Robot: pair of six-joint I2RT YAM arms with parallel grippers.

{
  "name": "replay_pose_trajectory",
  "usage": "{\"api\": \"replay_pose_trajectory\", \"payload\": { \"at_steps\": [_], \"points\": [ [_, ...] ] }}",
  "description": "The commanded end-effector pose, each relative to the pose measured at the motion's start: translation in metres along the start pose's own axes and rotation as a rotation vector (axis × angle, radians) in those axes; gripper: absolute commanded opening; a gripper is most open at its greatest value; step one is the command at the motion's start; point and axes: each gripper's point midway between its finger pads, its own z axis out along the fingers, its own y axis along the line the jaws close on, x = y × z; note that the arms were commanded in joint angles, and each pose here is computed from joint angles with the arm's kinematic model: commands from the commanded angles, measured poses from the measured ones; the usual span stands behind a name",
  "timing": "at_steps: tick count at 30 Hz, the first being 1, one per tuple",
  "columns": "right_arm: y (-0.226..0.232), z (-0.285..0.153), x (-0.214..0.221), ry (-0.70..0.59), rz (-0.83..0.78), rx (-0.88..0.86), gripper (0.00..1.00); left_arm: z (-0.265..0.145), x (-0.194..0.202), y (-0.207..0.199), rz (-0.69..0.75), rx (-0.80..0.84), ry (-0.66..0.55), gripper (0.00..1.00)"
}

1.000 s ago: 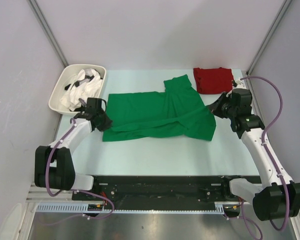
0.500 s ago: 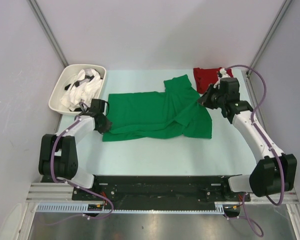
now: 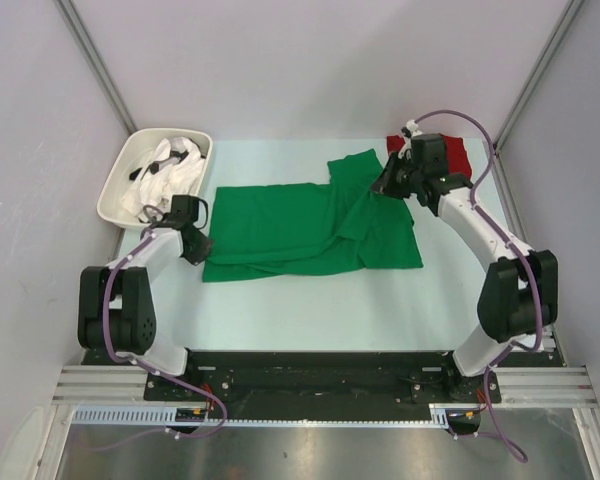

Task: Fold and stack the t-shirts
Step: Fold the tshirt

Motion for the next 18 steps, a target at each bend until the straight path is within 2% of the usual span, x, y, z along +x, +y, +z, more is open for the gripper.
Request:
{"api": "replay_pose_trajectory", "payload": {
  "at_steps": [1,10,18],
  "points": [
    [0.022,0.019,-0.026,-0.028,-0.064,-0.059,0.0,-0.004,-0.029,-0.019,-0.043,0.025,-0.076,0.0],
    [0.023,0.064,-0.033,0.018,-0.069,-0.051,0.0,0.001,-0.036,-0.028,-0.03,0.021,-0.074,0.0],
    [0.001,0.1,-0.032,0.039,-0.022,0.026,0.0,0.005,-0.041,-0.025,-0.05,0.007,-0.079,0.0]
  ]
}}
